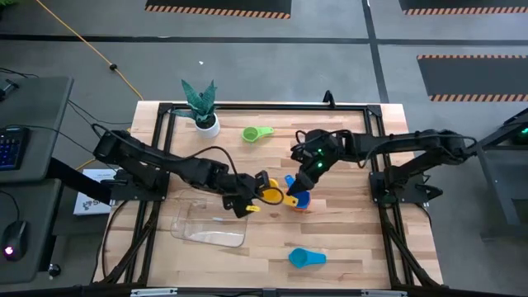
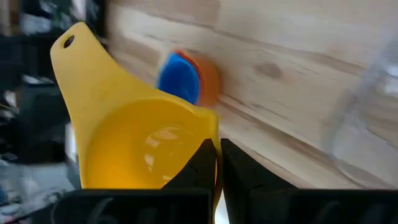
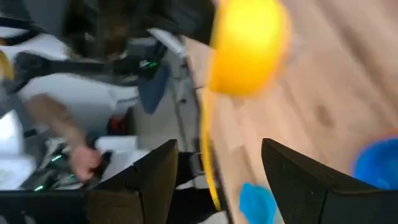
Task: Nest measuring cups in basket
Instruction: Stack the yellow measuring cup on top of the blue measuring cup
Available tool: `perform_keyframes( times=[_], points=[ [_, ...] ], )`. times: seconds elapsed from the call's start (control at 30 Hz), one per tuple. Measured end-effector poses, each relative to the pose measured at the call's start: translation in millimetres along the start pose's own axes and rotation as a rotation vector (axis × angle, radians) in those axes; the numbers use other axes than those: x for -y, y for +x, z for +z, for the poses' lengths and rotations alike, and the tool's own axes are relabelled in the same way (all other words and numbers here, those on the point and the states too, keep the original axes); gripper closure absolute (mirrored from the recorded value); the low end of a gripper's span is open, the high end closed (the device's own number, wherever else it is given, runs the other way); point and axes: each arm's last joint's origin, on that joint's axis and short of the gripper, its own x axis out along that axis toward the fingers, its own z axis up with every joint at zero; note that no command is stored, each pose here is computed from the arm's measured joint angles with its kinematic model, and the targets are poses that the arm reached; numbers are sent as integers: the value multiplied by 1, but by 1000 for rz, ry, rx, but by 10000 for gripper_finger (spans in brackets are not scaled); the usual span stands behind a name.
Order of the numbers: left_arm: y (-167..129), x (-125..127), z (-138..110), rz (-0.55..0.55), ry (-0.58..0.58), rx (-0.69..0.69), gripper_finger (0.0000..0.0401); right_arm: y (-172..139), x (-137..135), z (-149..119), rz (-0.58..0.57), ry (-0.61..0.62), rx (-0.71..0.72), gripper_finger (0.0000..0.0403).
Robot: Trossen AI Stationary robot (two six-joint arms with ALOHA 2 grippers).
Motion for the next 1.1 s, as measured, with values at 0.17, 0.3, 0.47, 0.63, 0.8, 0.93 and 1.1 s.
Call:
perform_keyframes(
  times=[0.17, 0.3, 0.47, 0.63, 0.8, 0.93, 1.1],
  points=[
    [12, 1, 4, 3, 22, 5, 400, 21, 8, 2, 15, 26, -54, 179],
    [16, 2, 5, -3, 22, 2, 400, 34, 14, 1, 14, 27, -99, 191],
    [18, 3, 5, -16, 13, 27, 400, 37, 13, 2, 32, 11, -89, 252],
    [19, 3, 6, -19, 12, 38, 400, 36, 11, 3, 45, -3, -79, 338],
    [20, 3, 6, -12, 12, 32, 395, 36, 12, 3, 38, -10, -86, 393],
    [20, 1, 7, 6, -10, 43, 393, 36, 12, 2, 51, -29, -104, 392],
    [18, -4, 9, 44, -132, 74, 375, 26, 14, -3, 4, -74, -130, 399]
  ],
)
